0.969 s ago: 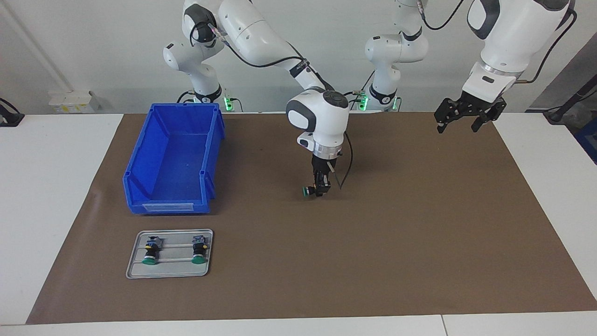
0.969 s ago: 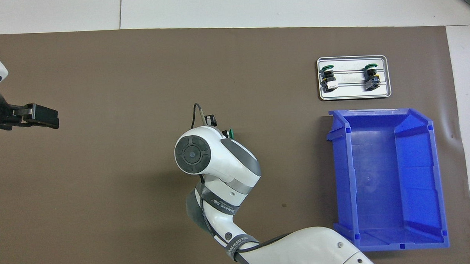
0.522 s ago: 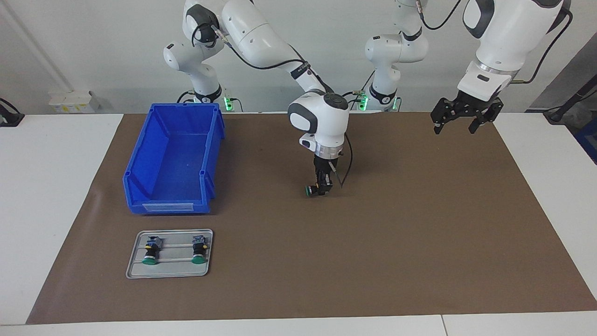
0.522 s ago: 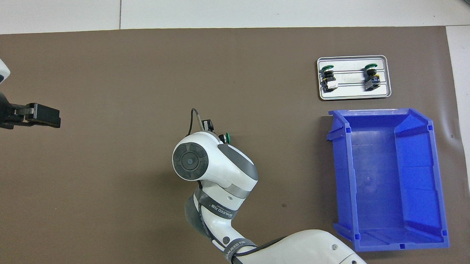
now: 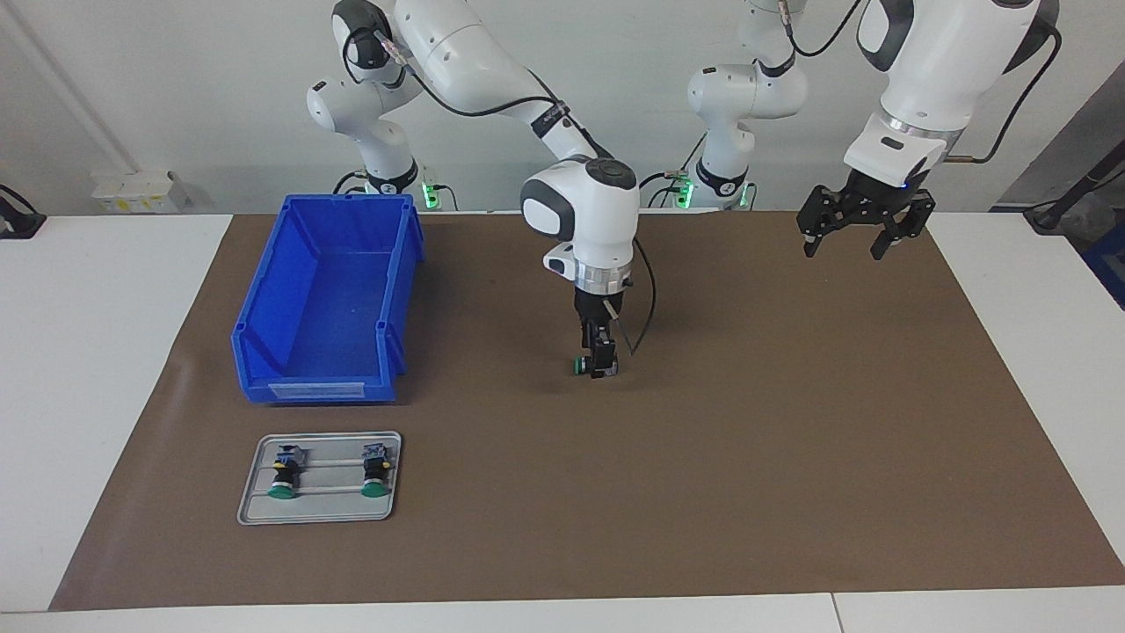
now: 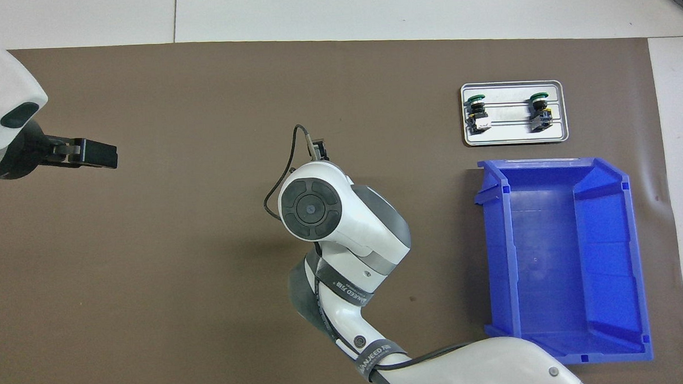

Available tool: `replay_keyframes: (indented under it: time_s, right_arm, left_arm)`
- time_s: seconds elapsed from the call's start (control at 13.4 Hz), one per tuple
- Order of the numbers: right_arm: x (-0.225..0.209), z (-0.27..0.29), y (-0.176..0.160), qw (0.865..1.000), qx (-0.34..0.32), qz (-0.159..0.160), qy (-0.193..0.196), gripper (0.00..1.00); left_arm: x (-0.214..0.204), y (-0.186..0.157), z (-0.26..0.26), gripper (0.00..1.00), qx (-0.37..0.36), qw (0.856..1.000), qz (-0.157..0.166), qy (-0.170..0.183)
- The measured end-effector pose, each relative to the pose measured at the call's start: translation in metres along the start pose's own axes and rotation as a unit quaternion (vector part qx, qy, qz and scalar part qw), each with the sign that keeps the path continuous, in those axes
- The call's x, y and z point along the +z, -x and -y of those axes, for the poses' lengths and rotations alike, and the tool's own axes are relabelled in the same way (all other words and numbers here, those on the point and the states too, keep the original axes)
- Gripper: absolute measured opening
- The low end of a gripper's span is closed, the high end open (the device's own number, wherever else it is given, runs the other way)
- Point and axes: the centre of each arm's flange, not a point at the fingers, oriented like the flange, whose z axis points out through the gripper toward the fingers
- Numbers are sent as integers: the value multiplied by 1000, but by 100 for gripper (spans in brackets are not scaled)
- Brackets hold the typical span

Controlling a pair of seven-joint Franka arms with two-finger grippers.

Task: Place and press button with both arms
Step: 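Carry the device with the right gripper to mid-table and set it down, then withdraw the right gripper while the left gripper reaches toward the device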

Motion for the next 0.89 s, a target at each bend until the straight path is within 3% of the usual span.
replay_keyframes:
  time_s: [0.15,0.37,0.6,0.75,0.89]
  right_arm:
    - [-13,8,-25,1000,-28,-3,-3,100]
    - [-40,25,-98,995,-96,-12,-8,100]
    - [-61,36,-171,981,-195,-3,17,100]
    - [-80,37,-228,961,-272,29,47,100]
    - [-98,27,-290,924,-369,53,92,100]
  left_arm:
    - [10,-3,-18,100,31,999,-16,8]
    - [32,-5,-59,100,114,992,-36,30]
    - [70,-3,-111,100,219,973,-61,37]
    - [101,1,-150,100,286,955,-67,40]
    - [122,6,-180,100,360,929,-70,42]
